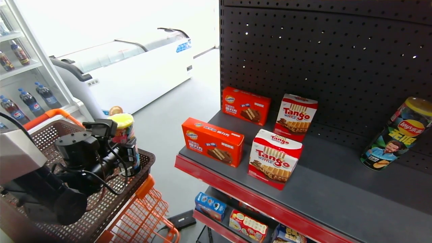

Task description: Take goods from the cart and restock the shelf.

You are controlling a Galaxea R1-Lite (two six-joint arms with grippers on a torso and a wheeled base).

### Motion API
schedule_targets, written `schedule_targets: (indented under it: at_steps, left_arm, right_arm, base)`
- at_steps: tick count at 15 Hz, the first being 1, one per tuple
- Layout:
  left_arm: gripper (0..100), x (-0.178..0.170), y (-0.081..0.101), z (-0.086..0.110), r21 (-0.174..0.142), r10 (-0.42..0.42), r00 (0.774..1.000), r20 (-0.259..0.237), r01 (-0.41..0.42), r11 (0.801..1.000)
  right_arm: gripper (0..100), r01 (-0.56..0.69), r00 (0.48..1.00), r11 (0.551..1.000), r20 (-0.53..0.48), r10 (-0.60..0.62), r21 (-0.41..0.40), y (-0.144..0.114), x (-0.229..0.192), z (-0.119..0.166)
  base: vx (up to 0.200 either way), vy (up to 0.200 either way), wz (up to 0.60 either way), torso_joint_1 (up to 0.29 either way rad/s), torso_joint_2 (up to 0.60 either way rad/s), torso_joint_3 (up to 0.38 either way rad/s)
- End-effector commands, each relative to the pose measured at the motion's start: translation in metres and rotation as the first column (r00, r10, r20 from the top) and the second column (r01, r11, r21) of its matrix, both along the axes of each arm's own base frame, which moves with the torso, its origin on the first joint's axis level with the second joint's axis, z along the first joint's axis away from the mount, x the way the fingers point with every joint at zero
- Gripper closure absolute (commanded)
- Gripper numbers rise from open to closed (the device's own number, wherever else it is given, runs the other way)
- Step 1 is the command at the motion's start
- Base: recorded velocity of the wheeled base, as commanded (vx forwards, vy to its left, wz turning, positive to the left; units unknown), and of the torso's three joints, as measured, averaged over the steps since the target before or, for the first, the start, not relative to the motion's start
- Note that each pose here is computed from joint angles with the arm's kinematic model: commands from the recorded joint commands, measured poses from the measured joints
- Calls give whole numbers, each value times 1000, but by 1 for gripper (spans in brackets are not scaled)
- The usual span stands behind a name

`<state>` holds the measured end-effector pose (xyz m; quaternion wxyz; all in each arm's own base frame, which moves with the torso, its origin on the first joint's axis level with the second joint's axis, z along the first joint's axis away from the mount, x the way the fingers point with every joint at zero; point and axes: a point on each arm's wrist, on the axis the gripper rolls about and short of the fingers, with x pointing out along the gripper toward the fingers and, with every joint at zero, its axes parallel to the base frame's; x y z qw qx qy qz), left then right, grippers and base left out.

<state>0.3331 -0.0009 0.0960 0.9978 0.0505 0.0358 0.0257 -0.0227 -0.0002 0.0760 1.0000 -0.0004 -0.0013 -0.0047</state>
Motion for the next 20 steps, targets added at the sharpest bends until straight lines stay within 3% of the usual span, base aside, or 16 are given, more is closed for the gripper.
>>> schedule_targets:
  at_steps: [1,2,4,6,7,9,10,11,12,13,14,15,16,17,19,20]
  left_arm:
    - [100,-26,-3,54,30,-25,993,115,21,999]
    - [100,-39,-11,81,32,-67,983,171,62,998]
    - [100,-56,-21,113,34,-111,970,217,107,994]
    - [100,-87,-46,142,15,-209,961,179,210,978]
    - [100,-102,-51,151,-13,-260,955,144,265,964]
    - [100,-123,-63,154,-36,-399,907,132,407,913]
    - [100,-130,-73,154,-54,-504,853,135,514,856]
    - [100,-132,-77,151,-68,-531,839,124,541,838]
    - [100,-132,-77,151,-68,-531,839,124,541,838]
    - [100,-140,-81,145,-103,-563,818,115,574,812]
    - [100,-140,-81,143,-102,-571,813,110,581,808]
    - [100,-144,-85,140,-103,-621,778,98,628,771]
    - [100,-148,-87,139,-104,-678,728,98,685,721]
    - [100,-150,-86,137,-104,-700,709,92,706,701]
    - [100,-150,-86,142,-95,-695,711,109,703,705]
    - [100,-151,-87,145,-90,-703,701,120,713,696]
  right_arm:
    - [0,0,1000,1000,-1,0,1,0,0,0]
    - [0,0,1000,1000,-1,0,-1,0,0,0]
    - [0,0,1000,1000,-1,0,-1,0,0,0]
    - [0,0,1000,1000,-1,0,-1,0,0,0]
    - [0,0,1000,1000,-1,0,1,0,0,0]
    - [0,0,1000,1000,-1,0,-1,0,0,0]
    - [0,1,1000,1000,1,-1,-1,0,0,0]
    - [0,0,1000,1000,-1,0,-1,0,0,0]
    - [0,0,1000,1000,-1,0,-1,0,0,0]
    - [0,1,1000,1000,-1,-1,1,0,0,0]
    - [0,0,1000,1000,-1,0,1,0,0,0]
    - [0,0,1000,1000,-1,0,-1,0,0,0]
    - [0,0,1000,1000,-1,0,-1,0,0,0]
    - [0,1,1000,1000,-3,-1,-1,0,0,0]
    - [0,0,1000,1000,-1,0,-1,0,0,0]
    - [0,0,1000,1000,-1,0,-1,0,0,0]
  base:
    - [0,0,0,0,0,0]
    - [0,0,0,0,0,0]
    - [0,0,0,0,0,0]
    - [0,0,0,0,0,0]
    - [0,0,0,0,0,0]
    - [0,0,0,0,0,0]
    - [0,0,0,0,0,0]
    - [0,0,0,0,0,0]
    - [0,0,0,0,0,0]
    - [0,0,0,0,0,0]
    - [0,0,0,0,0,0]
    - [0,0,0,0,0,0]
    - [0,0,0,0,0,0]
    - [0,0,0,0,0,0]
    - [0,0,0,0,0,0]
    - [0,0,0,0,0,0]
